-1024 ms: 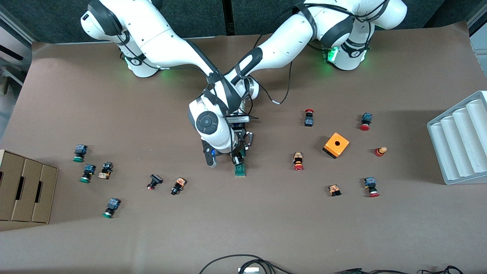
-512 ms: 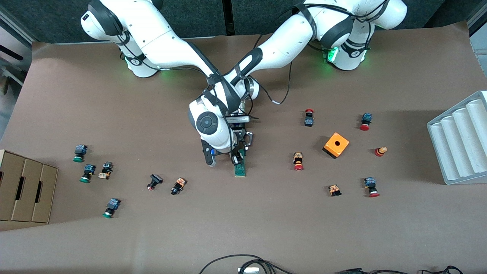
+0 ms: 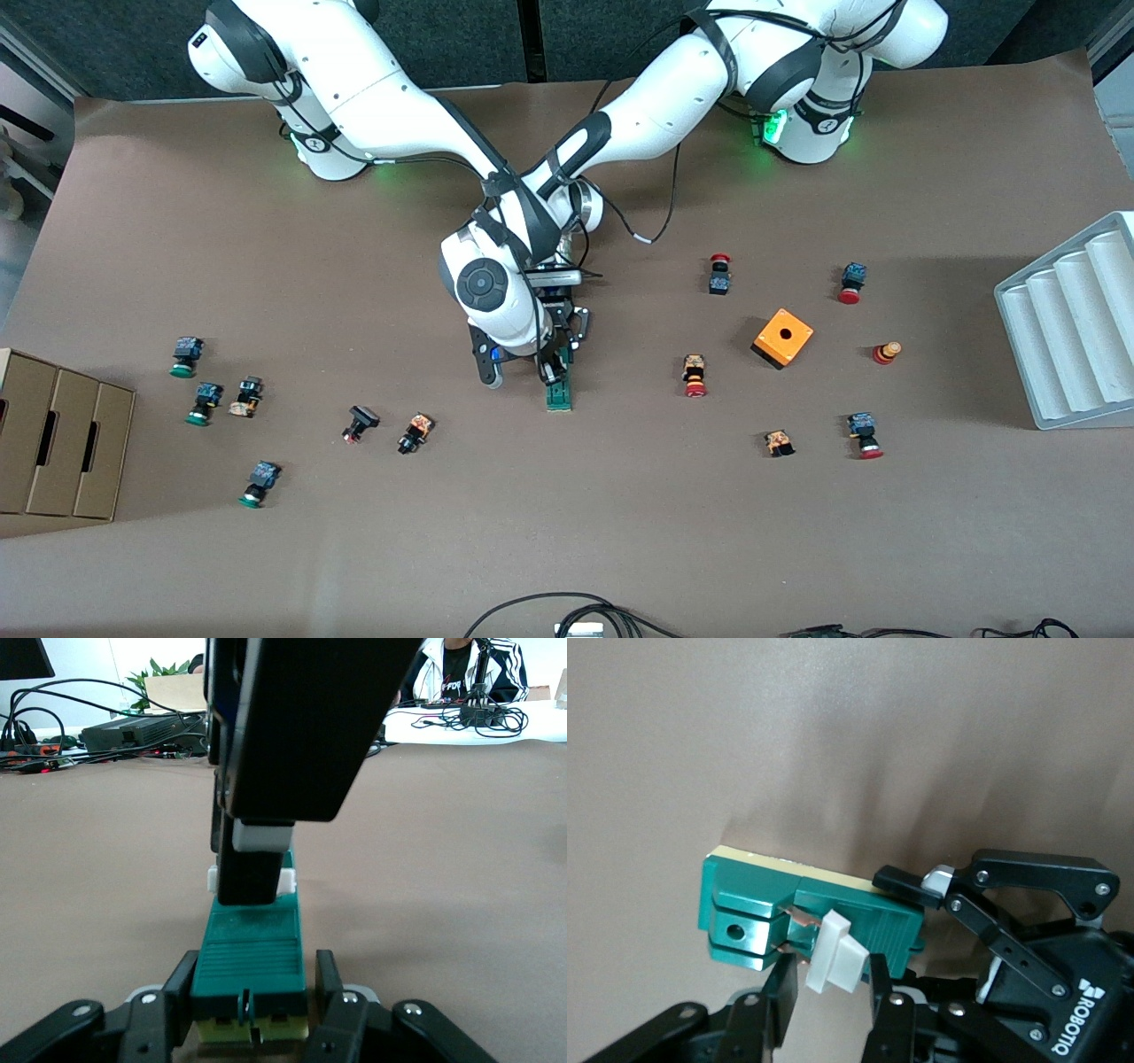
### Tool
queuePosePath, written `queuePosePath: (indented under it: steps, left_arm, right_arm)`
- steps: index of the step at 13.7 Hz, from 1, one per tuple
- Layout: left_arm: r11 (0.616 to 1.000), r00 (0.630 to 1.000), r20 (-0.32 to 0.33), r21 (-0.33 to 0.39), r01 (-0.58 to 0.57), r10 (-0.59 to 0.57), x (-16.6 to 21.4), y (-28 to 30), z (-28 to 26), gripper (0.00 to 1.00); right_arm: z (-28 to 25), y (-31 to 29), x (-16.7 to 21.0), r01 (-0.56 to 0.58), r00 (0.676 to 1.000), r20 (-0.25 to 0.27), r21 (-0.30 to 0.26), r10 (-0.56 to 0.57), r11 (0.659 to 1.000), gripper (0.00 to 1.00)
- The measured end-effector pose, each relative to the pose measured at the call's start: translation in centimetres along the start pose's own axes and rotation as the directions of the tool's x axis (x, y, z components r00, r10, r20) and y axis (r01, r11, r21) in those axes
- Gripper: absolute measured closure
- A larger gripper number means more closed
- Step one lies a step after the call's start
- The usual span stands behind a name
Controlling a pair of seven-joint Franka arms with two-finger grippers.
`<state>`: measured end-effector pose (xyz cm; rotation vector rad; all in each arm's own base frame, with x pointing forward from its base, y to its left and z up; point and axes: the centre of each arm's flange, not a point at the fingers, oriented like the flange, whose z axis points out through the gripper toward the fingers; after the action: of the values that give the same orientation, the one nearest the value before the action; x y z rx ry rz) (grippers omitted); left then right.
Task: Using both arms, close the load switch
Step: 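Push the white lever along the switch body with the right gripper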
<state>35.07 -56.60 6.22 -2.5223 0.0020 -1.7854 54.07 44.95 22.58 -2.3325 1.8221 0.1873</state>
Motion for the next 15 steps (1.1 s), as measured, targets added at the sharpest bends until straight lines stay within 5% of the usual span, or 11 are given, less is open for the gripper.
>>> queuePosePath:
  steps: [15]
  left_arm:
    - [1.000, 1.000, -0.001, 0.000, 0.001, -0.001, 0.05, 0.04, 0.03, 0.41]
  right_arm:
    - [0.27, 0.25, -0.15, 0.004, 1.000, -0.001, -0.005, -0.004, 1.000, 0.70]
